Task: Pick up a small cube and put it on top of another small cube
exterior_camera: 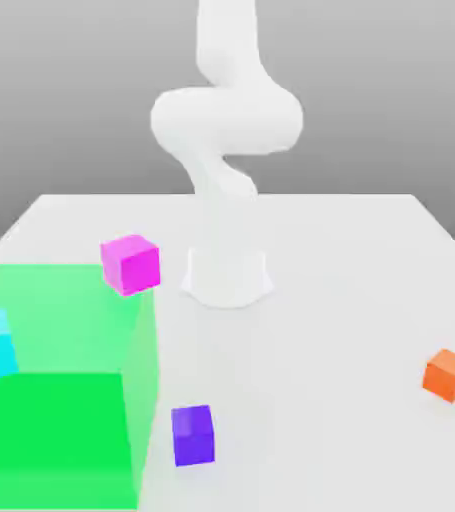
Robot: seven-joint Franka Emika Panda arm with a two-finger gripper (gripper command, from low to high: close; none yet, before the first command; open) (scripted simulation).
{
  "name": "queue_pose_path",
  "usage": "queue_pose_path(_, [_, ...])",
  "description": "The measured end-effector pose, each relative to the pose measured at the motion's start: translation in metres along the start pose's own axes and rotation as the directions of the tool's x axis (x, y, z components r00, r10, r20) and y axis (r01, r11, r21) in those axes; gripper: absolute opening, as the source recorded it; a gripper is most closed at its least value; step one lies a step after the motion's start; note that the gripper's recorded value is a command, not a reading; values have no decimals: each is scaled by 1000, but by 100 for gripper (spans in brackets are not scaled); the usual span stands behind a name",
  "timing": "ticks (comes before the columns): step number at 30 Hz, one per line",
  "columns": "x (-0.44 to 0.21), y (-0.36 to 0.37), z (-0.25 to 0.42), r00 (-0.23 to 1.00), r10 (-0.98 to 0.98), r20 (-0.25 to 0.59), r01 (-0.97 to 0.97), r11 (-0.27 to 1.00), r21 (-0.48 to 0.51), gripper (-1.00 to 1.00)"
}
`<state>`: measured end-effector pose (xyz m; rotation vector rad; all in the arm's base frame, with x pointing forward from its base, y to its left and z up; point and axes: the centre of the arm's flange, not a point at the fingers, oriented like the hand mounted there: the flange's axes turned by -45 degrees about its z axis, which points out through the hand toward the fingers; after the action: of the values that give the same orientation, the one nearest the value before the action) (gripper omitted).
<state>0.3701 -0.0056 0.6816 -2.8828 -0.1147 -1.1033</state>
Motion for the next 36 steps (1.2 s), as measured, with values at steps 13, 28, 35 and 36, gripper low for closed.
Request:
queue_pose_path(13, [-52, 3, 192, 913, -349, 213, 247, 886, 392, 0])
queue_pose_path(28, [-177, -17, 346, 709, -676, 203, 394, 618, 681, 0])
queue_pose_path(35, [-237, -12, 384, 593, -790, 156, 459, 491, 740, 0])
queue_pose_path(36, [-244, -10, 388, 574, -805, 148, 470, 473, 746, 0])
